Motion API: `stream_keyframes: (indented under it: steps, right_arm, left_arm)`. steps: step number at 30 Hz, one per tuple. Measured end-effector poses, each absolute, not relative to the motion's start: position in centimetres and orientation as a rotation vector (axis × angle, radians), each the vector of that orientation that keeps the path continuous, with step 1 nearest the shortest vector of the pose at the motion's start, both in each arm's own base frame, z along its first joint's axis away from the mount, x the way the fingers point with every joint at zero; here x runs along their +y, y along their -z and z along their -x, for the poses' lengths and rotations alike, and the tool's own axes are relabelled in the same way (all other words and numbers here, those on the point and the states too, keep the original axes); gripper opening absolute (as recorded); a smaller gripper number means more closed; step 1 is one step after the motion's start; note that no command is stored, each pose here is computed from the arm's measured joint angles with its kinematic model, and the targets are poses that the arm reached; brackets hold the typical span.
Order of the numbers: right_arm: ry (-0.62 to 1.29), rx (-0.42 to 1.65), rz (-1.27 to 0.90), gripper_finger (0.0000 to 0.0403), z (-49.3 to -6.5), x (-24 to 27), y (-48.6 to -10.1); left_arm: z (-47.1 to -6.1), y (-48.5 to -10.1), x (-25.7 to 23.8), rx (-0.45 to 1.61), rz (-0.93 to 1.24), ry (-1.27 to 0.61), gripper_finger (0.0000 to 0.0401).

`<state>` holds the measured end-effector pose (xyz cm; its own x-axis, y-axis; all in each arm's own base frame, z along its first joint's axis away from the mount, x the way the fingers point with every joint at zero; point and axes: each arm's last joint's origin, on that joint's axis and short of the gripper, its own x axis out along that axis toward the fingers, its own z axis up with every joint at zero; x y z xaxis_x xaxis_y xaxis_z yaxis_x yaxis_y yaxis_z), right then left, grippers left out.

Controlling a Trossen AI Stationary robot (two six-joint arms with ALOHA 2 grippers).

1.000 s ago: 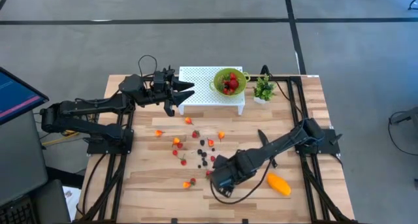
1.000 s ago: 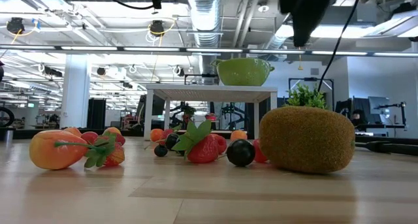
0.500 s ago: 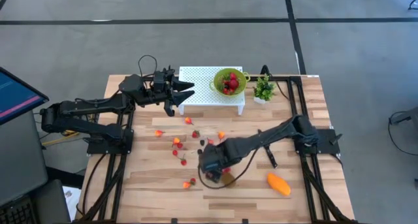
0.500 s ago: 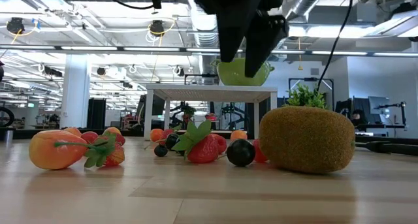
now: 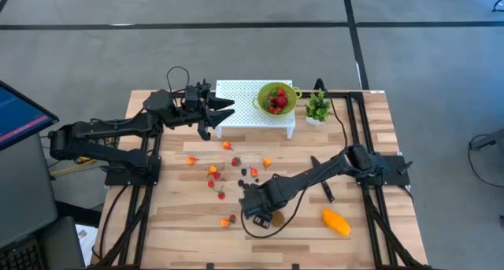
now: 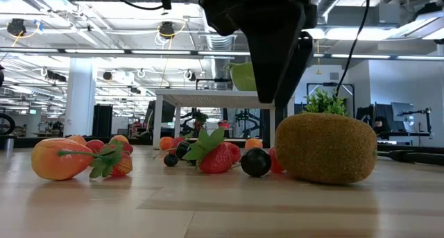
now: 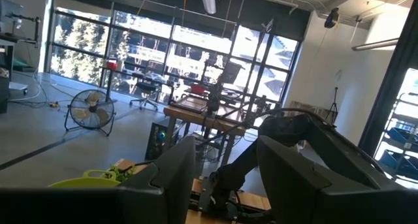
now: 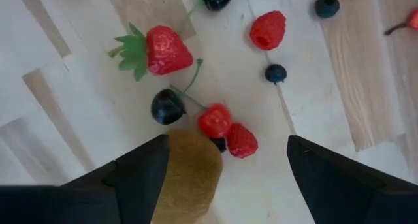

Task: Pick & Place Fruit
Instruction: Put the red cherry into the green strainer bowl

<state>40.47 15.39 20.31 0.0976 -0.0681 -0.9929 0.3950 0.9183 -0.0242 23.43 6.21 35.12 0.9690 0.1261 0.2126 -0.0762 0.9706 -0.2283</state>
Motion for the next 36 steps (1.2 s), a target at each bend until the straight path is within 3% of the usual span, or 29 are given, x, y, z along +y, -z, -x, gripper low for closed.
stream_keyframes:
  steps: [14, 31, 36]
  right_arm:
    - [0.250, 1.469, -0.279, 0.0291, -39.8, 15.6, -17.2]
    - [0.128, 1.477, -0.153, 0.0291, -40.1, 14.8, -16.9]
    - [0.055, 1.471, -0.223, 0.0290, -40.2, 14.4, -15.4]
  left_arm:
    - [-23.4, -35.1, 6.2, -0.228, 0.221, -0.103, 0.0159]
    - [-23.4, -35.1, 6.2, -0.228, 0.221, -0.103, 0.0159]
    - [-23.4, -35.1, 6.2, -0.229, 0.221, -0.103, 0.0159]
